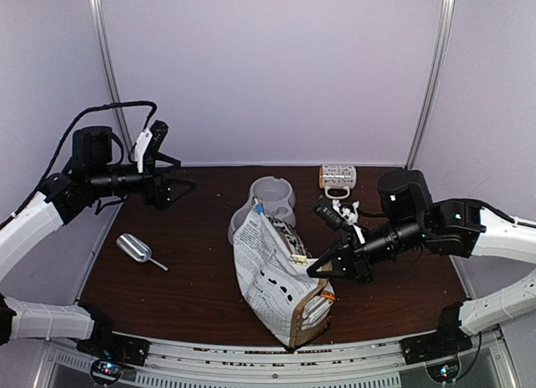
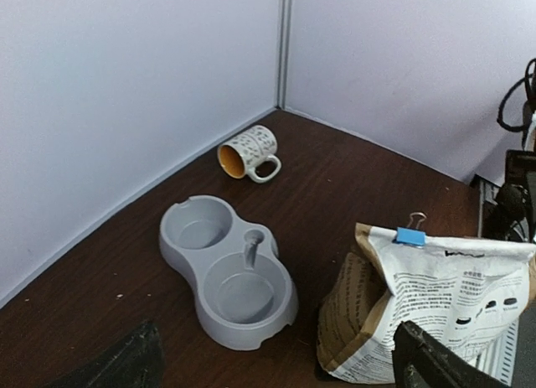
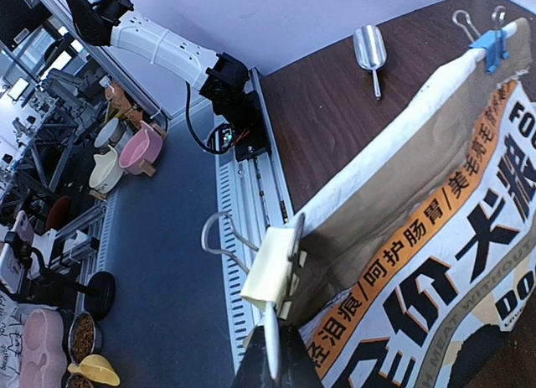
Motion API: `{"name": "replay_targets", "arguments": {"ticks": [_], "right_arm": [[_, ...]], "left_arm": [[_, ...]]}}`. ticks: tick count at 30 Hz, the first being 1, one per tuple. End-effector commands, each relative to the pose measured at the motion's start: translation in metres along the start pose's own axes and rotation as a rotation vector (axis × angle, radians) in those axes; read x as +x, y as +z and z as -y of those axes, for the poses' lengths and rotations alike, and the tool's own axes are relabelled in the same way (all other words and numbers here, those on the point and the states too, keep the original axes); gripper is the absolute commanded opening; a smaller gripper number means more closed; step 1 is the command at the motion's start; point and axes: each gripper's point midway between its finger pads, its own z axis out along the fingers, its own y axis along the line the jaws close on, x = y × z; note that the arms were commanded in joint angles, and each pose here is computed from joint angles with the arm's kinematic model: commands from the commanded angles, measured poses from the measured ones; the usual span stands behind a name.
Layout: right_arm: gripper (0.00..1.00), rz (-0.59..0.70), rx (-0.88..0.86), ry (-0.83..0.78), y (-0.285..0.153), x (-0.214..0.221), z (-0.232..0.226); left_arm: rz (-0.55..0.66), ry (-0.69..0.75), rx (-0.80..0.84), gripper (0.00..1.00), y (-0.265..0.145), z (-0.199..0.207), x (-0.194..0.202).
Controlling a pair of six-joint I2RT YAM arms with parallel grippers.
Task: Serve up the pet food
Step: Move the pet food bag to the center of the board.
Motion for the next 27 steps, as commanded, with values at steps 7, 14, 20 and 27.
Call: {"name": "replay_targets", "arguments": {"ticks": [7,14,20,27], "right_arm": [[0.38,0.054,0.199,0.034,-0.044,0.006,0.020],[0.82,0.069,0.303,0.015,-0.066,-0.030,0.015],[0.85,0.136,0.591,0.063,-0.081,-0.080,0.050],[0.84,0.038,0.813,0.030,-0.041,-0.114,0.082]], "left_arm": [[-0.043,-0.007,0.241,0.98,0.046,0.050,0.004],[-0.073,-0.030,0.270,0.98,0.054,0.057,0.013],[-0.064,-0.049,-0.087,0.98,0.036,0.004,0.004],[0.011,-0.310,-0.265,0.98,-0.006,-0.073,0.007]]}}
